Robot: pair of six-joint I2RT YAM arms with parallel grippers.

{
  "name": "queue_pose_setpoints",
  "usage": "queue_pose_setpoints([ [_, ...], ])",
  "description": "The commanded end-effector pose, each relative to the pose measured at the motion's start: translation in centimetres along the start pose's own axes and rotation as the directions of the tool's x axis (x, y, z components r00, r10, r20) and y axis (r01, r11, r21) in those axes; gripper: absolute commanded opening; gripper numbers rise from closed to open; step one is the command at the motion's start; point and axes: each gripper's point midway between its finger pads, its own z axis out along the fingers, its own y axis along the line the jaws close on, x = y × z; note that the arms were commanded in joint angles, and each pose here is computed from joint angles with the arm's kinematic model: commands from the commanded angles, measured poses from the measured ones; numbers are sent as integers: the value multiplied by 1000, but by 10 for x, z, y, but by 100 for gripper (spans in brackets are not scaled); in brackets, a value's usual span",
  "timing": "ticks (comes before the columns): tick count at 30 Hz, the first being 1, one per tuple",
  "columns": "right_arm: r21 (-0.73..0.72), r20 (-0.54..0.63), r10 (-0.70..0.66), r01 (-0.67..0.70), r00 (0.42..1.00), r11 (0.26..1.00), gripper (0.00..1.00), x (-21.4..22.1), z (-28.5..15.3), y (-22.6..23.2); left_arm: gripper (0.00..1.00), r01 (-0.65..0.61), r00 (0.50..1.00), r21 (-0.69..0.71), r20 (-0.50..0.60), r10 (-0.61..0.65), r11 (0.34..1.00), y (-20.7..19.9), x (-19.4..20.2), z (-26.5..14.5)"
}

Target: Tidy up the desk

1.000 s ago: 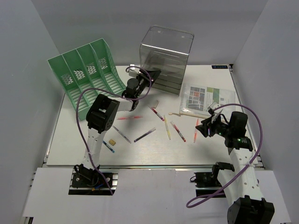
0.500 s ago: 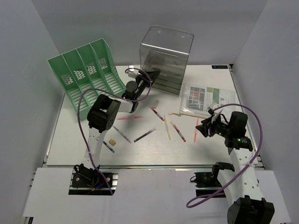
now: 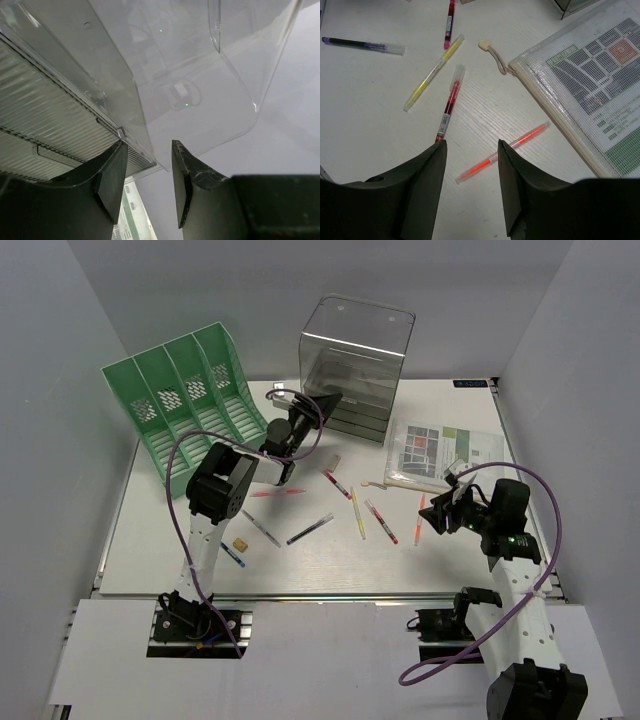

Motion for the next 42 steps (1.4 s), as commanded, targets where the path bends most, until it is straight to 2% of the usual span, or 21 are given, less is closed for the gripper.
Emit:
queue_pose_setpoints([
  [1, 0, 3, -30, 30, 1000, 1000, 51, 2, 4, -1, 50, -25, 999, 181, 38, 18, 983, -75, -23, 0],
  [7, -14, 21, -64, 64, 998, 998, 49, -3, 7, 1, 50, -33, 999, 206, 32, 28, 978, -90, -29, -3],
  [10, -55, 54, -98, 101, 994, 993, 38, -16, 11, 6, 50, -36, 999, 213, 31, 30, 976, -97, -31, -1],
  [11, -66, 76, -146, 151, 986, 986, 31, -24, 11, 6, 50, -38, 999, 215, 31, 32, 976, -98, -31, -1],
  [13, -74, 89, -186, 193, 979, 979, 26, -33, 15, 4, 50, -41, 999, 221, 29, 35, 974, -102, -32, -1],
  [16, -65, 88, -279, 285, 956, 956, 21, -53, 20, -7, 50, -40, 999, 220, 24, 36, 975, -103, -31, -1],
  [17, -75, 103, -351, 359, 931, 930, 19, -68, 25, -3, 50, -43, 999, 219, 22, 39, 975, -104, -31, 0],
  [19, -48, 73, -393, 397, 917, 917, 16, -74, 32, -16, 50, -45, 999, 222, 20, 41, 974, -106, -31, 1],
  [20, -42, 92, -452, 457, 887, 888, 15, -91, 36, -16, 50, -47, 999, 224, 19, 44, 973, -108, -32, 2],
  [25, 20, 38, -553, 553, 832, 833, 6, -116, 60, -36, 50, -50, 999, 226, 17, 47, 973, -114, -34, 5],
  [27, 25, 42, -597, 596, 801, 802, 5, -123, 76, -33, 50, -52, 999, 229, 22, 49, 972, -118, -36, 5],
  [32, 50, 19, -634, 633, 773, 773, 2, -132, 103, -26, 50, -56, 998, 245, 35, 49, 968, -130, -40, 0],
  [42, 226, 15, -710, 689, 704, 689, 2, -173, 138, -33, 50, -62, 998, 270, 34, 54, 961, -148, -44, -7],
])
